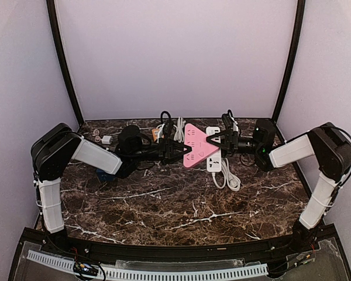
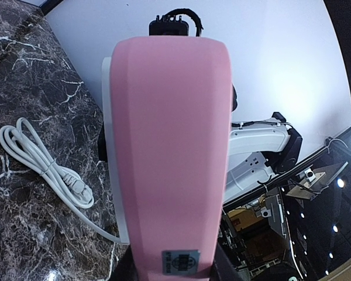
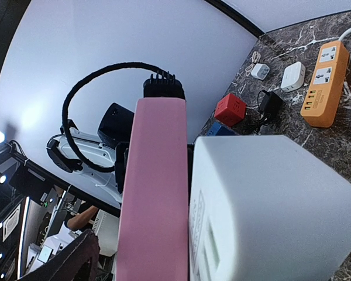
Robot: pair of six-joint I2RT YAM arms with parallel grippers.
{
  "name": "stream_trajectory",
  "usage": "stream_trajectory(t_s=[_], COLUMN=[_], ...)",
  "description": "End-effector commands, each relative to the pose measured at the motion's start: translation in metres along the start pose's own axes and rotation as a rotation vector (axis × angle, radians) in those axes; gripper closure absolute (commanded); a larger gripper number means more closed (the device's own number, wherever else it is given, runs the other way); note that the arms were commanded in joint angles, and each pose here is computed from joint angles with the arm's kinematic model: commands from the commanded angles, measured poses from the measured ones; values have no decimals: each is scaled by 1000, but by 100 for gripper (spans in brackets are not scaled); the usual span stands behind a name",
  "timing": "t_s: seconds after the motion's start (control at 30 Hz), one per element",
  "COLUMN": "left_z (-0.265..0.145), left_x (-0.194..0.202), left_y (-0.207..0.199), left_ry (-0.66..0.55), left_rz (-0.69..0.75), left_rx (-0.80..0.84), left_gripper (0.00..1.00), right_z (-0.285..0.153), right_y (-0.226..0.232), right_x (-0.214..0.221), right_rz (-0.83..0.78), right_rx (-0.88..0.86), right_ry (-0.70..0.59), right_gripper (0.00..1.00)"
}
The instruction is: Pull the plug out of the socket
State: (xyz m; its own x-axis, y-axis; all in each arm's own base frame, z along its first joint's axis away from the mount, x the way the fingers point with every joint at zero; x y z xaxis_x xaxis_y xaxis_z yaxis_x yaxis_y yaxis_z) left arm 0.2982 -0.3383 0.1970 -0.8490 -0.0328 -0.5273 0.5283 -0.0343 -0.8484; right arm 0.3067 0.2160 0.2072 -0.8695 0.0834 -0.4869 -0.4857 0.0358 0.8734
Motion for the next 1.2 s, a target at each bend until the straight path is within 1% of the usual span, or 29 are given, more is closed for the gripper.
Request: stream_trajectory(t_s=[0.0, 0.23, 0.47, 0.57, 0.63, 0.8, 0.87, 0.9, 1.0, 1.17], left_z=[2, 1, -3, -4, -5, -7, -7, -8, -8, -8], left_x=[-1, 1, 6, 6, 6, 8, 9, 9, 9, 7], left_y=[-14, -16, -20, -22, -22, -24, -25, -26, -29, -32], left_ry=[15, 26, 42, 44, 42, 42, 44, 46, 47, 42], left_rz=[43, 43, 41, 43, 45, 48, 49, 48, 55, 63], left_rx=[57, 72, 82, 83, 83, 85, 90, 93, 104, 115], left_gripper=[99, 99, 99, 99, 99, 99, 99, 99, 99, 99], right_z=[1, -4, -13, -14, -14, -18, -19, -20, -20, -20], right_y=[21, 21, 24, 22, 21, 18, 18, 18, 18, 17], right_x=[-10, -13, -21, -22, -23, -24, -24, -25, -25, -25], right_rz=[-95, -85, -93, -87, -83, -69, -68, -70, -68, -69], right_rx=[-50, -62, -58, -55, -53, -53, -53, -53, -55, -58], right_ry=[-6, -19, -45, -51, -56, -70, -72, -73, -75, -71], right_gripper=[22, 24, 23, 25, 29, 49, 55, 58, 62, 80])
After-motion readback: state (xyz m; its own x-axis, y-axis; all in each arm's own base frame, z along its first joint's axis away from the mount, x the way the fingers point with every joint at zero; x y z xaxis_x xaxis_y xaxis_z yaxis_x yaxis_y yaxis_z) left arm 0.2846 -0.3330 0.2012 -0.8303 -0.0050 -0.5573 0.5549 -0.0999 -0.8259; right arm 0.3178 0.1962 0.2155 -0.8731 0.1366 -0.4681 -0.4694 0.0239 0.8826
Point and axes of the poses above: each gripper's point midway between its finger pads, its own z axis out along the fingers, its own y axis along the line the jaws close on, x = y × z, the point moved 9 cm from there along -z, back along the fingers, and after that the axes turned 3 degrees about z, right-handed, at the moved point
